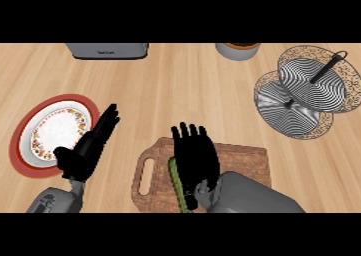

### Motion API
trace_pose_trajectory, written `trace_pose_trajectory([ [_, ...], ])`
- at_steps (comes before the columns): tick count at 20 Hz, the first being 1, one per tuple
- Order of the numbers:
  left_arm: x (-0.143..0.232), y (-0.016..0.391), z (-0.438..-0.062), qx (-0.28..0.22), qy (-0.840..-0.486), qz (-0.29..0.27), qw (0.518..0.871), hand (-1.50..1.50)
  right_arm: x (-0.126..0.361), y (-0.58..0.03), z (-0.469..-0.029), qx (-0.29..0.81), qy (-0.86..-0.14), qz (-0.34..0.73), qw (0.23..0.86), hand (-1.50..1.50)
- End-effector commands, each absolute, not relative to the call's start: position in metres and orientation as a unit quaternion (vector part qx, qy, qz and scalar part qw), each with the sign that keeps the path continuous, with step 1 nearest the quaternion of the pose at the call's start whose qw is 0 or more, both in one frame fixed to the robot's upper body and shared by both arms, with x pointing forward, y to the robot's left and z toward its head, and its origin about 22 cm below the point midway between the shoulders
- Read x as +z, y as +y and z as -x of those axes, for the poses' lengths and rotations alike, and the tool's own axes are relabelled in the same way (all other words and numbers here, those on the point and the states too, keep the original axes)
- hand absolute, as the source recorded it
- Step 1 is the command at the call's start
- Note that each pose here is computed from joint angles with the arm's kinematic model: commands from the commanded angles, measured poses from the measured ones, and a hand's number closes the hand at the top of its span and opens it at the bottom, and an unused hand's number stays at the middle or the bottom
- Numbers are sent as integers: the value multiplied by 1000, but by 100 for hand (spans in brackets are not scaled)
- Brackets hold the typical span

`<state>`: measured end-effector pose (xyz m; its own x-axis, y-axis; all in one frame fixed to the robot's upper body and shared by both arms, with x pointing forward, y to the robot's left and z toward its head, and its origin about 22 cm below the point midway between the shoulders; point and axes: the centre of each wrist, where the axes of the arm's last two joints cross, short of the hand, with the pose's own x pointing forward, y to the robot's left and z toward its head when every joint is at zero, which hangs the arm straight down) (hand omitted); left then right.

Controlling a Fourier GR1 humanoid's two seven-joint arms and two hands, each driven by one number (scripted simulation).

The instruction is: Pick the lemon from the cutting board and place it in the tiered basket

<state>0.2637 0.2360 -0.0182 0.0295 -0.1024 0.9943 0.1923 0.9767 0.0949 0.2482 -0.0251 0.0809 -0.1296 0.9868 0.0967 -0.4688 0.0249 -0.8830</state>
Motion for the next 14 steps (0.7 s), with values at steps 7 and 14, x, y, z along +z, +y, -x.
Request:
trace_pose_trajectory([
  [7,-17,245,-260,-105,-691,46,713,0,45,-33,-258,602,-347,364,620,-150],
  [14,-11,246,-257,-102,-693,27,714,0,36,-42,-249,609,-342,350,624,-150],
])
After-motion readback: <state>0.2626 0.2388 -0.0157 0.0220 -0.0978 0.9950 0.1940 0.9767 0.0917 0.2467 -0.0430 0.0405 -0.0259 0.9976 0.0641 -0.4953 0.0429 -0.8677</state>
